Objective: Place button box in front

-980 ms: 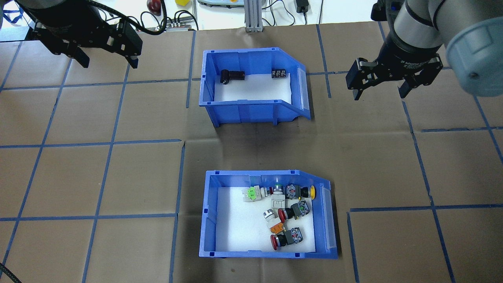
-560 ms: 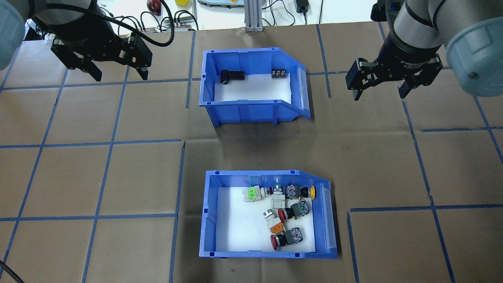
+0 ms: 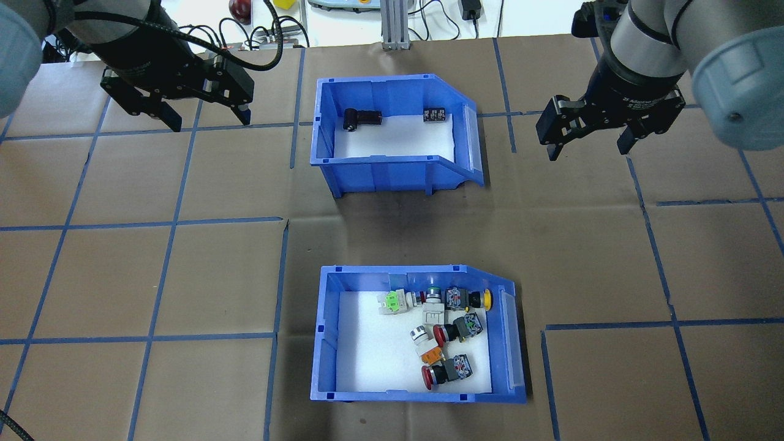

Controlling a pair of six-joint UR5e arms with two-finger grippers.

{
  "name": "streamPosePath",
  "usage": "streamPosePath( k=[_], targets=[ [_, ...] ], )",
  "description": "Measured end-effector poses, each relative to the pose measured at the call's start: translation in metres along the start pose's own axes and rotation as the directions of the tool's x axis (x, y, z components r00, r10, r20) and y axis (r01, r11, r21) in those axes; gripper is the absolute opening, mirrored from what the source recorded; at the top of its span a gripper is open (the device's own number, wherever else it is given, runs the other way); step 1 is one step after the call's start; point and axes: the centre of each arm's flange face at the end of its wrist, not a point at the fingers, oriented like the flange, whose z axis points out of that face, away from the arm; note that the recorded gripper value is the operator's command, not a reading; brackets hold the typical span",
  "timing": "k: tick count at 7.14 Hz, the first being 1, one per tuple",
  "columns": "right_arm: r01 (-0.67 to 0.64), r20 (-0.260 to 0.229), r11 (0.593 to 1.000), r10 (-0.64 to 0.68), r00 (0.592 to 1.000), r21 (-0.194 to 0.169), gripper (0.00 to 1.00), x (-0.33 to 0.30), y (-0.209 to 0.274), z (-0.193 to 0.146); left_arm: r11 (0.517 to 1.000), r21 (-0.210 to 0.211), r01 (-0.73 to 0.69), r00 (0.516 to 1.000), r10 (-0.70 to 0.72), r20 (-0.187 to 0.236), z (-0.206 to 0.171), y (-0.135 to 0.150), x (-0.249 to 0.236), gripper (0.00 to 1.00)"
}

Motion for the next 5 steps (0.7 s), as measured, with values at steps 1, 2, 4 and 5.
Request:
streamPosePath(
  k=[1, 2, 4, 5],
  targets=[
    [0.065, 0.002, 0.998, -0.065, 0.998, -0.006, 1.00, 0.000, -0.006, 0.005, 0.998, -0.023, 0.055, 0.998, -0.056, -0.022, 0.003, 0.004, 0.005, 0.99],
    [0.164, 0.003, 0.986, -0.164, 0.986, -0.008, 1.00, 0.000, -0.014, 0.006, 0.986, -0.064, 0.157, 0.986, -0.161, -0.054, 0.008, 0.010, 0.010, 0.99],
    [0.424, 0.013, 0.905, -0.424, 0.906, -0.024, 1.00, -0.011, -0.047, 0.020, 0.907, -0.161, 0.389, 0.910, -0.405, -0.084, 0.028, 0.037, 0.026, 0.99],
    [0.550, 0.014, 0.835, -0.550, 0.835, -0.022, 1.00, -0.032, -0.067, 0.026, 0.828, -0.205, 0.523, 0.839, -0.542, -0.045, 0.046, 0.065, 0.039, 0.99]
  ],
)
